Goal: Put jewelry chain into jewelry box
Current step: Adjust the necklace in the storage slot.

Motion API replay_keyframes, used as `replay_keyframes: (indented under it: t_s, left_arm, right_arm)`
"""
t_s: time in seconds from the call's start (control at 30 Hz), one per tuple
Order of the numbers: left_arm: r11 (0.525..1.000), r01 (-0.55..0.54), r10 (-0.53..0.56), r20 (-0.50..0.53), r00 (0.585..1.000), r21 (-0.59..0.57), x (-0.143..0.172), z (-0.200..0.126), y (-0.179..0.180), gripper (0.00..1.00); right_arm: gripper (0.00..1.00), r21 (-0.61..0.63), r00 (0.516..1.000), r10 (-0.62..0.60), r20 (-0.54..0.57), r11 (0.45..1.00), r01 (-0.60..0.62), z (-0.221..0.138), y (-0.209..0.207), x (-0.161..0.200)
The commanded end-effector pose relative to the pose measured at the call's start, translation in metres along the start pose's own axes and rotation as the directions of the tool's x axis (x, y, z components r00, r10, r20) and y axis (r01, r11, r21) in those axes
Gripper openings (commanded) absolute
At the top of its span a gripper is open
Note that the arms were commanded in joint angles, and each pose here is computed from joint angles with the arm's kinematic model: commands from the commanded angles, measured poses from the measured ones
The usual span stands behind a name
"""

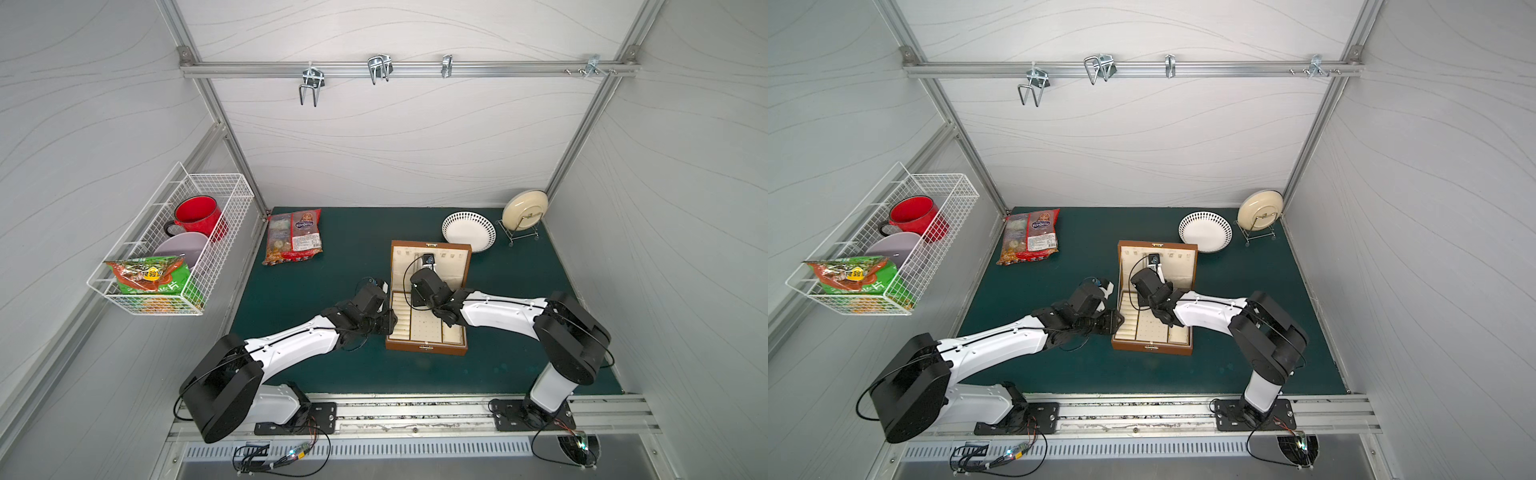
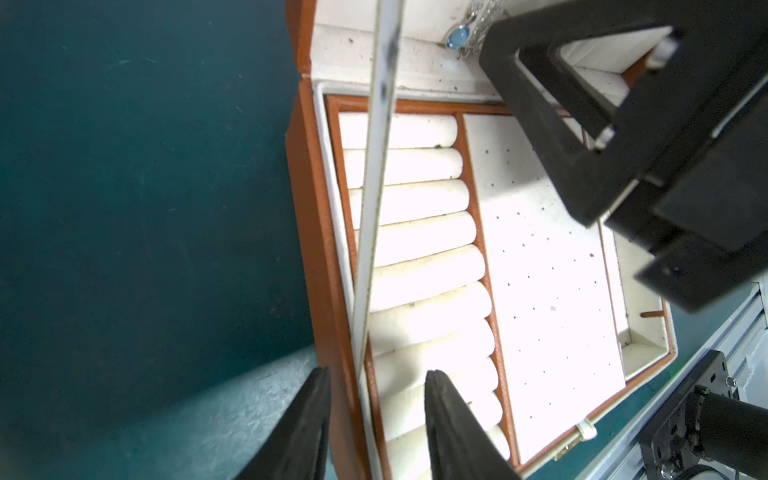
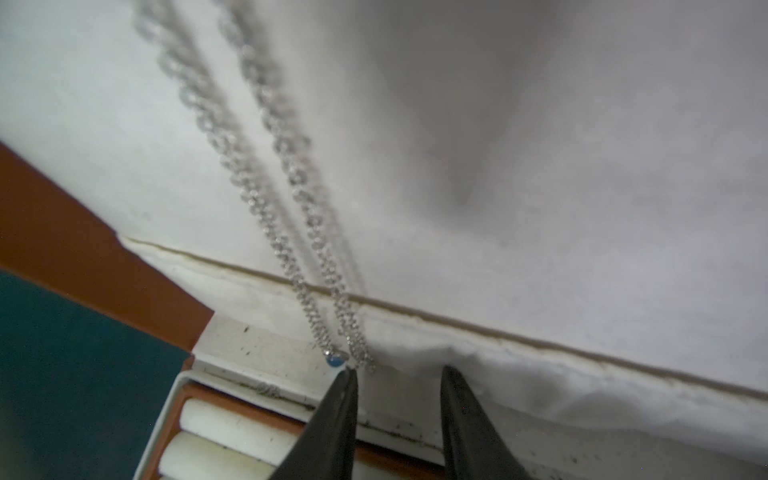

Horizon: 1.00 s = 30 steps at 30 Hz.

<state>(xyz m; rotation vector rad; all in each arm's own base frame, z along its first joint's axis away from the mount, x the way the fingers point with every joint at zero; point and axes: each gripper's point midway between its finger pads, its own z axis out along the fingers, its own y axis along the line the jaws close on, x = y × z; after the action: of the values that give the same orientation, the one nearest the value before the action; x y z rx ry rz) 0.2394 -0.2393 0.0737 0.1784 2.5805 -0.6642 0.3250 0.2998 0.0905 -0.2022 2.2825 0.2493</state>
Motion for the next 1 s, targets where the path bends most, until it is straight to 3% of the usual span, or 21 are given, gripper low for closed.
replay_keyframes:
  t_s: [0.0, 0.43, 0.53, 0.63, 0.7, 0.97]
  left_arm:
    - [1.0, 0.0, 0.0, 0.033, 0.999, 0.023, -0.006, 0.002, -0.006, 0.42]
    - [1.0, -0.003, 0.002, 0.024, 1.0, 0.021, -0.003, 0.006, -0.006, 0.42]
    - [1.0, -0.002, 0.002, 0.021, 1.0, 0.022, -0.003, 0.006, -0.006, 0.42]
    - [1.0, -0.003, 0.003, 0.022, 1.0, 0.022, -0.002, 0.006, -0.006, 0.42]
    - [1.0, -0.003, 0.003, 0.024, 1.0, 0.021, -0.003, 0.006, -0.006, 0.42]
    - [1.0, -0.002, 0.001, 0.024, 1.0, 0.015, -0.003, 0.006, -0.005, 0.41]
  right_arm:
    - [0.38, 0.002, 1.0, 0.021, 0.006, 1.0, -0.021, 0.005, 0.002, -0.005]
    - [0.28, 0.035, 0.999, 0.041, 0.031, 0.998, -0.042, 0.011, 0.002, -0.012]
    - [0.16, 0.033, 0.998, 0.044, 0.036, 0.998, -0.045, 0.012, 0.003, -0.014]
    - [0.1, 0.026, 0.998, 0.04, 0.045, 0.999, -0.042, 0.009, 0.003, -0.017]
    - [0.0, 0.016, 0.998, 0.036, 0.059, 0.999, -0.037, 0.006, 0.004, -0.02]
    - [0.0, 0.016, 0.996, 0.023, 0.082, 1.0, -0.024, -0.012, -0.007, -0.03]
